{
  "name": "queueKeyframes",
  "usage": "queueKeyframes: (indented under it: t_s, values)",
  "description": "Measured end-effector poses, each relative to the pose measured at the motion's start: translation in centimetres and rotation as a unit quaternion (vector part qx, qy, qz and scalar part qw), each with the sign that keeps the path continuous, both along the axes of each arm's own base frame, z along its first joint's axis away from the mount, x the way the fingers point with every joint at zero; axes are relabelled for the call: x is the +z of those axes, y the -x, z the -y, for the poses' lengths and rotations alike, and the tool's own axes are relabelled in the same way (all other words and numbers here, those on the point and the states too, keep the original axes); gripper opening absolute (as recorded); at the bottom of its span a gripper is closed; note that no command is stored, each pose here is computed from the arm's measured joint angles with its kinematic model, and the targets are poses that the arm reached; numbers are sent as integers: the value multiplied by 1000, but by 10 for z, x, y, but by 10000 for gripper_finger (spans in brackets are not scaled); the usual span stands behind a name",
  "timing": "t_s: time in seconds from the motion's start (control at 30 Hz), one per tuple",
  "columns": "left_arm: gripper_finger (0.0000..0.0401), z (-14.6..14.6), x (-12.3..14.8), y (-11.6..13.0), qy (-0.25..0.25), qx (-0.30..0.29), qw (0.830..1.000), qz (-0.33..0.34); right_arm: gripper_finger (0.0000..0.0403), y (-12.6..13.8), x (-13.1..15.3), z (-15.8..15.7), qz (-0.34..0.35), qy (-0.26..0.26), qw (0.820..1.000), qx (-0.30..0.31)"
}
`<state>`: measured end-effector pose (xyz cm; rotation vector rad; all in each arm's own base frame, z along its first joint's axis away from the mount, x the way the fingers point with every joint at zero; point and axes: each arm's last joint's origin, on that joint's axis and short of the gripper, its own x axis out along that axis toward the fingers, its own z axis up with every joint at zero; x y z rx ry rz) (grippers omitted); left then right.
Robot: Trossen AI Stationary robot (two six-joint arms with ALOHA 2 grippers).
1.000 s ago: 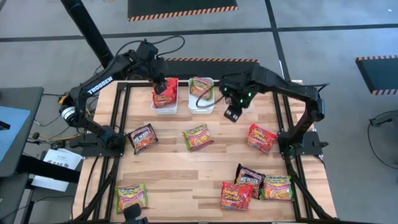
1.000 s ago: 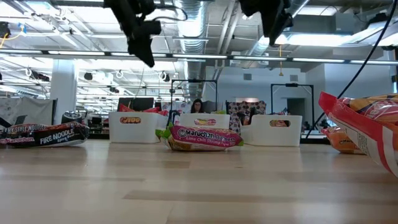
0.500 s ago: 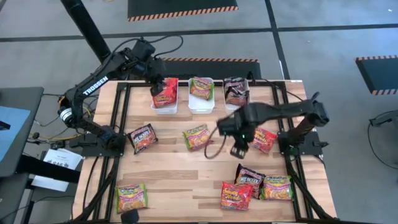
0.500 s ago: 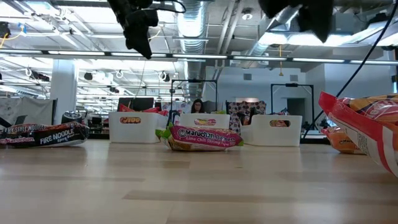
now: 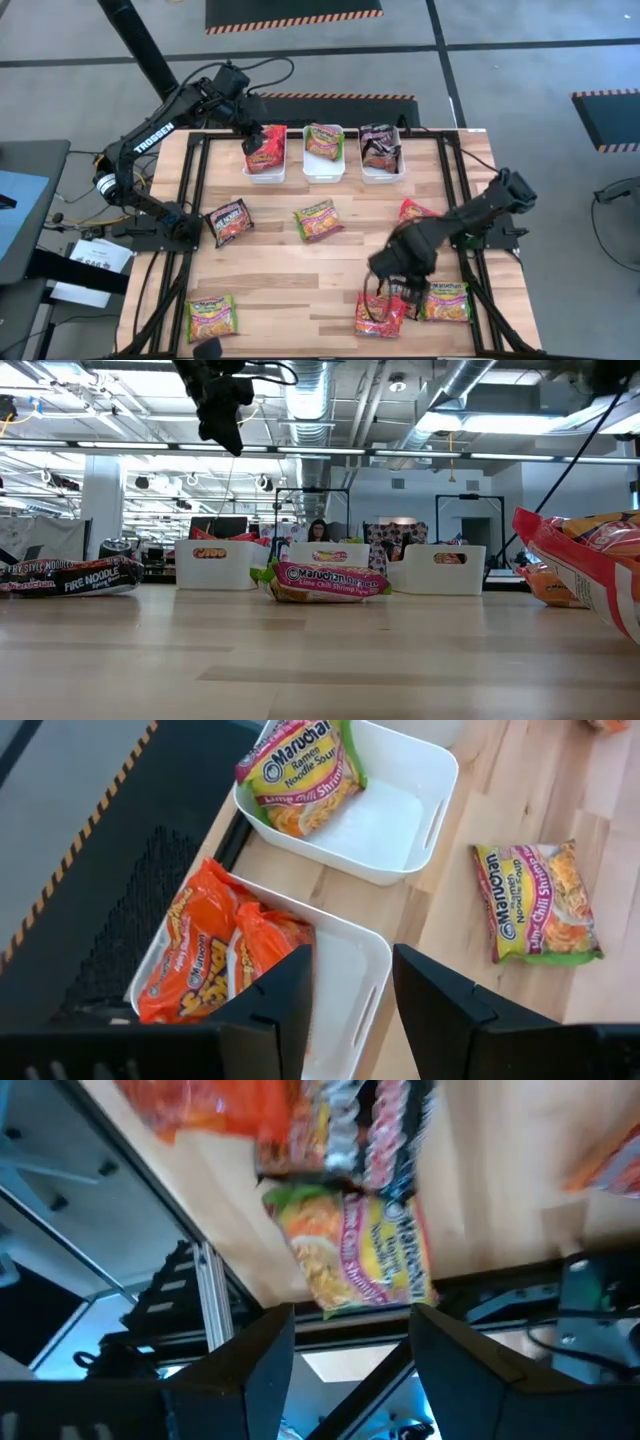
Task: Sort Maruchan noodles
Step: Put the bottom right green noodle pack into the middle white bin
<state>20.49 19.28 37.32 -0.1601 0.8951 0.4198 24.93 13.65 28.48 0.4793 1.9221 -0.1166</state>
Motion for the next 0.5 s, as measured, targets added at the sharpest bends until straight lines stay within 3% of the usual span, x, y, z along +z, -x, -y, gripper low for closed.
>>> queueKeyframes:
  t_s: [0.2, 0.5]
  values:
    - [126, 3, -1, 0, 38, -7, 999, 15, 228, 20, -13, -29, -20, 17, 999, 23]
    - [126, 13, -2, -5, 90, -9, 995, 28, 228, 48, -55, -64, -12, 6, 997, 70]
